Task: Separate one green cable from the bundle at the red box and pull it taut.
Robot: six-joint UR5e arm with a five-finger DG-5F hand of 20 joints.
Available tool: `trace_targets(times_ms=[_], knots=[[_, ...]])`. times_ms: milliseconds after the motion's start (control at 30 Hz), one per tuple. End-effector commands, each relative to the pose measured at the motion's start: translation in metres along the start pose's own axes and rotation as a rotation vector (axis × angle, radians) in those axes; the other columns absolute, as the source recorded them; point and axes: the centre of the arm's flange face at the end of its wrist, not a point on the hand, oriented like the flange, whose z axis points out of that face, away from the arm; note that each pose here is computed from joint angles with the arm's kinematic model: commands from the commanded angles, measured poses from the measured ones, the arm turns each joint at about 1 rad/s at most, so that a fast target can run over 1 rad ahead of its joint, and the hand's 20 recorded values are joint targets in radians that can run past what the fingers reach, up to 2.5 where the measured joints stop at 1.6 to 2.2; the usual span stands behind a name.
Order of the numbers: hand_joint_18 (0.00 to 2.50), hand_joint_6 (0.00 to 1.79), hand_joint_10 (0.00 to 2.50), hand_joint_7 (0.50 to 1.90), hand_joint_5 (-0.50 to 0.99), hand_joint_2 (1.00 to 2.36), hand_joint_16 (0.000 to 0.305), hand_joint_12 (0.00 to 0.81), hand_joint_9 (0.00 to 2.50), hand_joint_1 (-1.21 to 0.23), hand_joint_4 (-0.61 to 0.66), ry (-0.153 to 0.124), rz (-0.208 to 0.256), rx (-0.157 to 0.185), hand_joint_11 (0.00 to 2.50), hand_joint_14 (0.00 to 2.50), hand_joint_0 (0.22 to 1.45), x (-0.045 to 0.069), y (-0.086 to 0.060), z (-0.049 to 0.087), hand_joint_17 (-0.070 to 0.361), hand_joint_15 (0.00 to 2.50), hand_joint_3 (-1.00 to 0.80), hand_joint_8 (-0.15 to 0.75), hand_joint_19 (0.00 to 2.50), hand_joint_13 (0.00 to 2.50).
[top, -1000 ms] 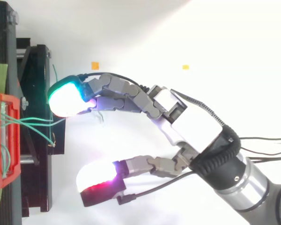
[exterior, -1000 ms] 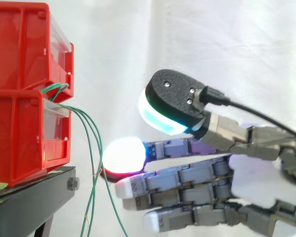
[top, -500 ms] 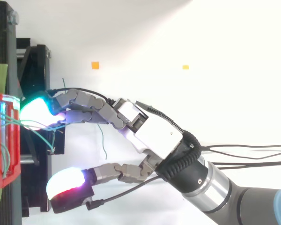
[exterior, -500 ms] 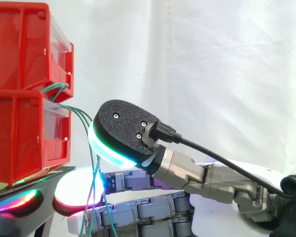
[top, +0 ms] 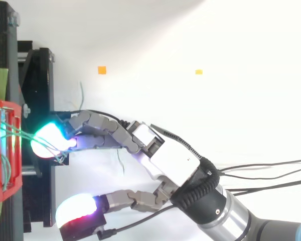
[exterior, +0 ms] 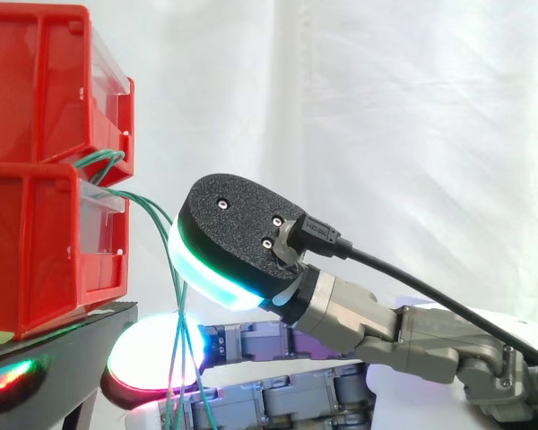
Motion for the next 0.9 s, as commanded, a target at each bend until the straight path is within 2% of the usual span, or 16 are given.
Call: trace_targets(times_ms=[0,200,367,467,533,600,867], knots=[[0.46,0.50,0.01,1.14,-0.09,1.00,0.078,0.405,0.66,-0.80,0.46,-0.015,0.014,0.014,0.37,0.01,0.37,0.004,0.000,-0.008,0.175,0.38,-0.50,0.384,0.60,0.40],[0.47,0.50,0.01,1.18,-0.08,1.00,0.077,0.407,0.70,-0.80,0.45,-0.017,0.035,0.023,0.39,0.01,0.37,0.010,0.001,-0.016,0.173,0.39,-0.50,0.380,0.61,0.42],[0.47,0.50,0.01,1.19,-0.08,1.00,0.077,0.406,0.71,-0.80,0.45,-0.043,0.060,0.047,0.40,0.01,0.38,0.011,0.002,-0.022,0.172,0.38,-0.50,0.379,0.61,0.43],[0.47,0.50,0.01,1.20,-0.08,1.00,0.076,0.405,0.72,-0.80,0.44,-0.037,0.075,0.066,0.41,0.01,0.38,0.012,0.003,-0.025,0.172,0.38,-0.50,0.377,0.61,0.43],[0.47,0.50,0.01,1.20,-0.08,1.00,0.076,0.407,0.72,-0.80,0.44,-0.030,0.068,0.083,0.41,0.01,0.38,0.011,0.003,-0.026,0.171,0.39,-0.50,0.375,0.61,0.44],[0.47,0.50,0.01,1.22,-0.07,1.00,0.075,0.401,0.73,-0.81,0.40,-0.027,0.072,0.091,0.43,0.01,0.39,0.010,0.003,-0.027,0.169,0.40,-0.50,0.370,0.62,0.45],[0.47,0.50,0.01,1.26,-0.07,1.00,0.073,0.398,0.75,-0.84,0.35,-0.021,0.090,0.098,0.46,0.01,0.40,0.009,0.001,-0.028,0.165,0.42,-0.50,0.366,0.63,0.47]])
